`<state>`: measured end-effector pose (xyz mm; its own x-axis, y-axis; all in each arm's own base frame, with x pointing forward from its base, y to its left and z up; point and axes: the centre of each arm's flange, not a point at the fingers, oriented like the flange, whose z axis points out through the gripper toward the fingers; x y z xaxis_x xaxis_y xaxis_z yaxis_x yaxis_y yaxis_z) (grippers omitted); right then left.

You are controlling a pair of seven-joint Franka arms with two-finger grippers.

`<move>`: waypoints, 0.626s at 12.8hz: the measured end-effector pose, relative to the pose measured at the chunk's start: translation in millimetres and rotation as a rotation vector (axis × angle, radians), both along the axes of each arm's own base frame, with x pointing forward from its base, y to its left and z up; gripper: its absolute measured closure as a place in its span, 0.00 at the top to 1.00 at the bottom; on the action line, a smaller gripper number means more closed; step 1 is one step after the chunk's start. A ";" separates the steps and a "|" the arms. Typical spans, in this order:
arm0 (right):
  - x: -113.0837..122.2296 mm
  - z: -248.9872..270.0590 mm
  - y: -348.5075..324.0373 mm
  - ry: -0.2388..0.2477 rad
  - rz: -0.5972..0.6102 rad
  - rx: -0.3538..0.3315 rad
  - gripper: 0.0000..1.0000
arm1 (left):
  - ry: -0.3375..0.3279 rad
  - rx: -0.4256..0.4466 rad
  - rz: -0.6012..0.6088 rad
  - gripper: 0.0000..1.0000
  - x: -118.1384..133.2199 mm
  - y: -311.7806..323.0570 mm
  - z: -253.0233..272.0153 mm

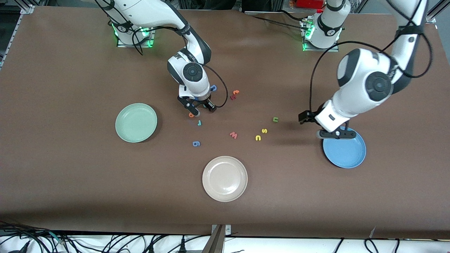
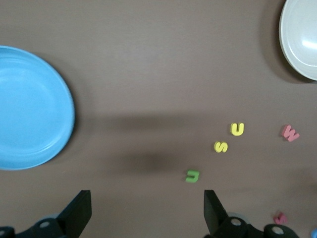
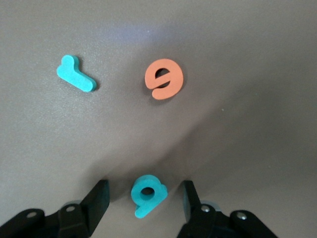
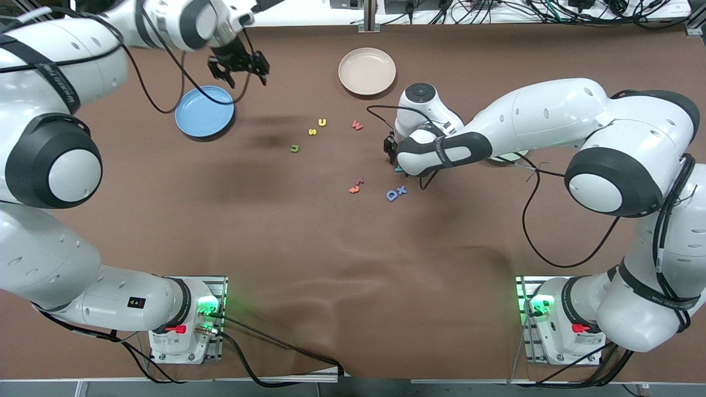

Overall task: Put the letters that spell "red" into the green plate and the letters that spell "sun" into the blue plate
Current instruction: 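Grasp the teal letter with the right gripper while the left gripper reaches the green s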

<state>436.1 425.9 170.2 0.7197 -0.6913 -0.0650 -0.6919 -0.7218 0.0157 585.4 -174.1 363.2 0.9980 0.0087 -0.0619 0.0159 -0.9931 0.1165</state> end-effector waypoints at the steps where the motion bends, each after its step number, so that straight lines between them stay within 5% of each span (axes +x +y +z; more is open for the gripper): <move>1: 0.4 0.9 0.7 -0.003 -0.003 0.001 0.59 | -0.018 -0.002 0.004 1.00 -6.2 -9.1 -15.3; 2: 0.6 1.3 0.8 -0.004 -0.003 0.001 0.58 | -0.021 -0.002 0.001 1.00 -12.2 -17.2 -31.4; 4: 1.2 4.0 1.4 -0.007 -0.004 0.004 0.37 | -0.007 0.000 -0.012 1.00 -22.8 -31.6 -66.5; 8: 2.3 5.4 0.8 -0.011 -0.006 0.002 0.30 | -0.008 0.005 0.002 1.00 -43.0 -33.9 -120.4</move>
